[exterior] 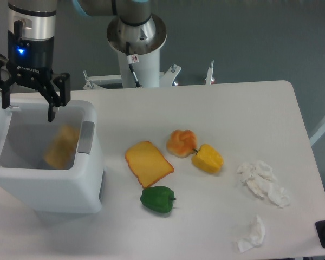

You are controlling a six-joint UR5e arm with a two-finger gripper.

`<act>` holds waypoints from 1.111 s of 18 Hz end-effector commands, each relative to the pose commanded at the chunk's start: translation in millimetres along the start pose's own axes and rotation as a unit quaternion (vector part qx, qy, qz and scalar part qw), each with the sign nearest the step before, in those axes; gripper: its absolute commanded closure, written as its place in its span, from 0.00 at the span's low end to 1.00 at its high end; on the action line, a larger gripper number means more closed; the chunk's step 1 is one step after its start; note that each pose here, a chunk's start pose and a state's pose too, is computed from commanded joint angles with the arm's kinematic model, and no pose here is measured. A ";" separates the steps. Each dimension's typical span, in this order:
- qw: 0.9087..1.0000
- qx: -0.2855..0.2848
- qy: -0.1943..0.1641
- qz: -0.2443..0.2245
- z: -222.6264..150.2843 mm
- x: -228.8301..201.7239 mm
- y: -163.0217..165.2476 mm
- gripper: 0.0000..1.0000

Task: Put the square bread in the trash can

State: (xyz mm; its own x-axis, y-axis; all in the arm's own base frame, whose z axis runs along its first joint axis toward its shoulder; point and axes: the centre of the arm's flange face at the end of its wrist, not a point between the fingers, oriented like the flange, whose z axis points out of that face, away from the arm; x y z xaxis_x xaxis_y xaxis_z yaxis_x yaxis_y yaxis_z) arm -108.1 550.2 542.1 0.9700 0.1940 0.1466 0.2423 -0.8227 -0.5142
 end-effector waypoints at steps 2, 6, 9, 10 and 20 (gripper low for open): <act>1.000 0.000 -0.002 0.002 -0.8 0.0 0.3 0.00; 1.000 -0.003 -0.011 0.006 -0.7 -10.0 0.1 0.00; 0.998 -0.006 -0.055 0.003 -6.5 -35.0 0.4 0.00; 0.997 -0.011 -0.068 0.024 -6.7 -37.7 1.1 0.00; 0.968 -0.089 -0.163 0.172 -12.1 -85.8 12.4 0.00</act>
State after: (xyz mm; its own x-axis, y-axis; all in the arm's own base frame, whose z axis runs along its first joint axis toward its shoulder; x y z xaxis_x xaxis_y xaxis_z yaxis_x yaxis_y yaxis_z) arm -188.6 516.8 533.3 0.9549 0.0269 -0.2959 -0.0750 -0.9418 -0.3276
